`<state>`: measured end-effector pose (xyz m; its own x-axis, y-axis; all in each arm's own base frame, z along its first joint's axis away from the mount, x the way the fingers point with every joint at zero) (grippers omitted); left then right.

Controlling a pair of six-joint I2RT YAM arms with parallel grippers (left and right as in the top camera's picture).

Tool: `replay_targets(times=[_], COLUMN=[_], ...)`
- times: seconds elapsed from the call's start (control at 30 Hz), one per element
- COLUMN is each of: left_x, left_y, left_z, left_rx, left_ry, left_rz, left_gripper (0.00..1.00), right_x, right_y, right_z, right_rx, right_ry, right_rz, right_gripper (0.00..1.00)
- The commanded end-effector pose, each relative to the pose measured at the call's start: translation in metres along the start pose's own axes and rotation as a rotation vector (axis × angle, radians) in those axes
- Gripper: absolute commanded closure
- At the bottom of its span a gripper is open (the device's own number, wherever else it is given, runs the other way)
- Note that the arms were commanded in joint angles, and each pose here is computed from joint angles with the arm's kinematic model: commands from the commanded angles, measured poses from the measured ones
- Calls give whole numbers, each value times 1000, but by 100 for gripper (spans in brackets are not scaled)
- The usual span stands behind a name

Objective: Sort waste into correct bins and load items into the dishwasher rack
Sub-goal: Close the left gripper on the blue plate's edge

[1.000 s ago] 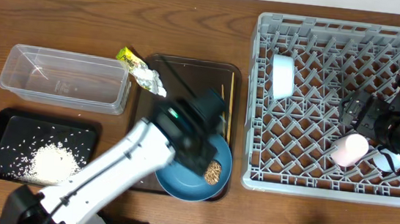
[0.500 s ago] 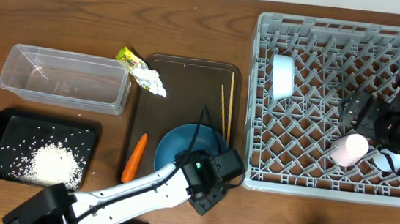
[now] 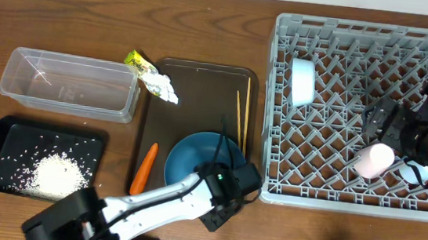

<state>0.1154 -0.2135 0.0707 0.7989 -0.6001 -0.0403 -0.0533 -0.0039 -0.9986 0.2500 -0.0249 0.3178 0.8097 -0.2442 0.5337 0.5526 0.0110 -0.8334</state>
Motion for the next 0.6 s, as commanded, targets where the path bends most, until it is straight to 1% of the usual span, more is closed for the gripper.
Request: replay_targets(times=[0.0, 0.07, 0.17, 0.2, 0.27, 0.4, 0.57], left_x=[-1, 2, 2, 1, 2, 5, 11], left_y=[13, 16, 16, 16, 14, 2, -13], left_z=[7, 9, 9, 9, 9, 7, 3], left_rx=[63, 80, 80, 81, 81, 79, 60], left_ry=[21, 22, 22, 22, 20, 14, 14], left_rz=[33, 28, 28, 30, 31, 24, -19], left_gripper=[55, 60, 65, 69, 73, 74, 74], right_x=[0, 0, -1, -1, -1, -1, -1], right_y=[0, 0, 0, 0, 0, 0, 0], right_z=[1, 1, 1, 1, 1, 1, 1], right_rx=[0, 0, 0, 0, 0, 0, 0], right_ry=[-3, -3, -2, -2, -2, 5, 5], right_rz=[0, 0, 3, 4, 5, 4, 4], right_gripper=[1, 1, 1, 1, 1, 1, 1])
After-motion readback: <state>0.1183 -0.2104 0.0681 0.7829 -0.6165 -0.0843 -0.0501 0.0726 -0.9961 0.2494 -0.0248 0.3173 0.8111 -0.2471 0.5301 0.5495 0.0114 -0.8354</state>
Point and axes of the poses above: each gripper's point midway between its finger pads, its own y axis out along the fingers, its own z axis along the line the jaws close on, x = y × z, the point moved 5 cm from there along -y, back along the fingers, and after that the axes turned 8 degrees about -y, right-handed, at the moved point
